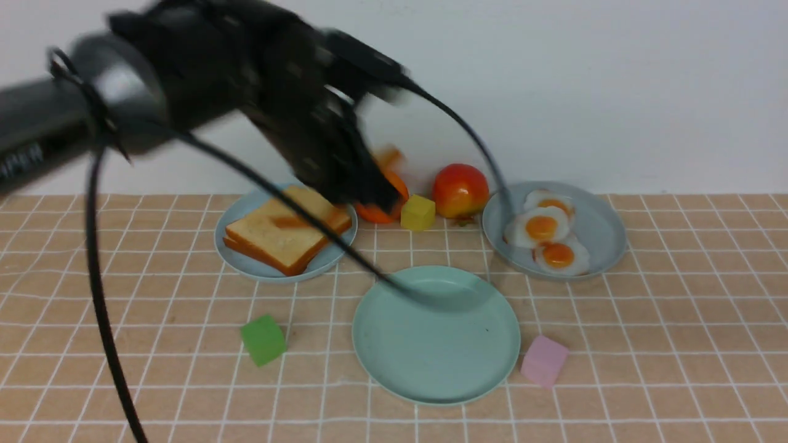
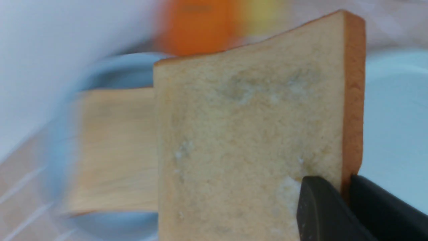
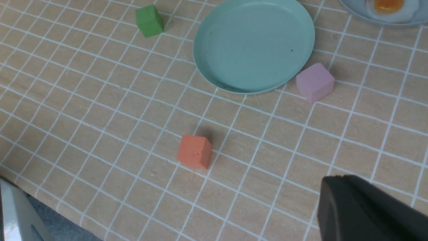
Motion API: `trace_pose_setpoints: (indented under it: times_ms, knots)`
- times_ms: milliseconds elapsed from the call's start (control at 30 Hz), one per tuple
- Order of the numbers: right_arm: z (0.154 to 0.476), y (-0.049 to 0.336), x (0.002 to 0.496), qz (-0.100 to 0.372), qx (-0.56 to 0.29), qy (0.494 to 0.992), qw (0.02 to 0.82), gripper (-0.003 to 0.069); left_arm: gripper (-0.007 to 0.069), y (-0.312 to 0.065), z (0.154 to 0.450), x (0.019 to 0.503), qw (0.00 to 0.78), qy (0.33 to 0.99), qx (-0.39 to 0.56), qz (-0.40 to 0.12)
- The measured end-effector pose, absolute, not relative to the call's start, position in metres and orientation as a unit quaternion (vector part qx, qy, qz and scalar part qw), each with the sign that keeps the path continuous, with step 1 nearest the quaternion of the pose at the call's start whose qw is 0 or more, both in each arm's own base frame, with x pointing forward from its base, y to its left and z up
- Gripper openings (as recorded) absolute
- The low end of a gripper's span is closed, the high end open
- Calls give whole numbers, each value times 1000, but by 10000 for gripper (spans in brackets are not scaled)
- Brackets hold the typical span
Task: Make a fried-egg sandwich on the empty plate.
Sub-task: Use the left arm to put a slice of bread into the empty plate in the middle, then use the right arm to grab a fried egg
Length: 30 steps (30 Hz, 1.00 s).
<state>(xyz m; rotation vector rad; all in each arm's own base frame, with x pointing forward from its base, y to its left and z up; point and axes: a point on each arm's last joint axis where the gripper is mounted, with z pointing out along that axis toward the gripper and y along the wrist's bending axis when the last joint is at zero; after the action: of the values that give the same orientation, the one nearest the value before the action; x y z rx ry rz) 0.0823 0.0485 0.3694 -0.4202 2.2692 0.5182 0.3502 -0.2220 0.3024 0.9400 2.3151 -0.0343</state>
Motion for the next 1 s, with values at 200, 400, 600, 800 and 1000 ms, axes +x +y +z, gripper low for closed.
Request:
trace_pose_setpoints:
  times_ms: [200,400,600,800,1000]
  knots:
    - [371,47,67,203,-174,884,383,14,71,-288,244,296,276,822,498,-2]
    - [371,45,54,201,-183,883,383,22,71,-304,213,297,273,806,525,7]
    - [371,44,49,203,-182,885,378,39,120,-308,198,300,265,801,537,12]
    - [368,38,52,172,-152,899,373,153,378,-309,199,301,268,801,535,13]
    - [365,34,79,149,-89,915,363,347,497,-307,224,300,280,829,484,-6]
